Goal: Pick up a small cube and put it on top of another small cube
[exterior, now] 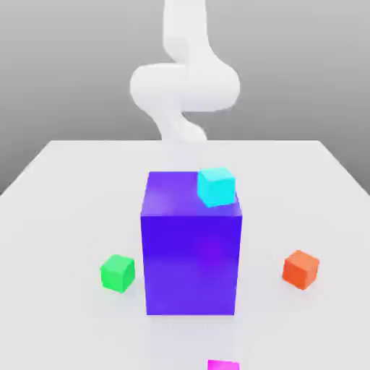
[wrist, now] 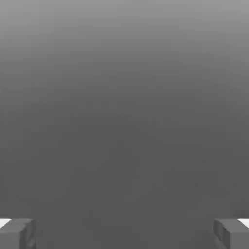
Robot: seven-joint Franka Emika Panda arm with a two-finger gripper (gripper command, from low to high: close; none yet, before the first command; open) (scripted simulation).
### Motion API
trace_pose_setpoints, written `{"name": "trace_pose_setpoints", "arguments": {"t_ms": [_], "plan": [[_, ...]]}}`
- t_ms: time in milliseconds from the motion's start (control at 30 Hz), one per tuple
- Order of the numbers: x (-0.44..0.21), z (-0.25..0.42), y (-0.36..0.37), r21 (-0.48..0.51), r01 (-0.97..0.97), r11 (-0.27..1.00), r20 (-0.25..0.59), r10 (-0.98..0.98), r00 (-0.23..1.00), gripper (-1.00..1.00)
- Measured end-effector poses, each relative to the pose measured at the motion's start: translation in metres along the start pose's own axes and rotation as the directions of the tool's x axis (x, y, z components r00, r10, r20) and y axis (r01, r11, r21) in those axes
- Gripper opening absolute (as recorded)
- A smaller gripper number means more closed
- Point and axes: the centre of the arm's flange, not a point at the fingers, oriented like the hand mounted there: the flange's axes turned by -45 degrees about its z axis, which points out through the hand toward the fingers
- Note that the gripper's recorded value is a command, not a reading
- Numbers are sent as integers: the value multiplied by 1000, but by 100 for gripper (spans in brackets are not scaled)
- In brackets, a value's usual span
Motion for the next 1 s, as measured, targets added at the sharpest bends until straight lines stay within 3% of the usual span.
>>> {"name": "trace_pose_setpoints", "arguments": {"t_ms": [467, 1000], "plan": [[-39, 245, -24, -47, -19, 999, 340, 34, 940, 0], [-213, 467, -51, -56, -52, 997, 661, 76, 746, 0]]}}
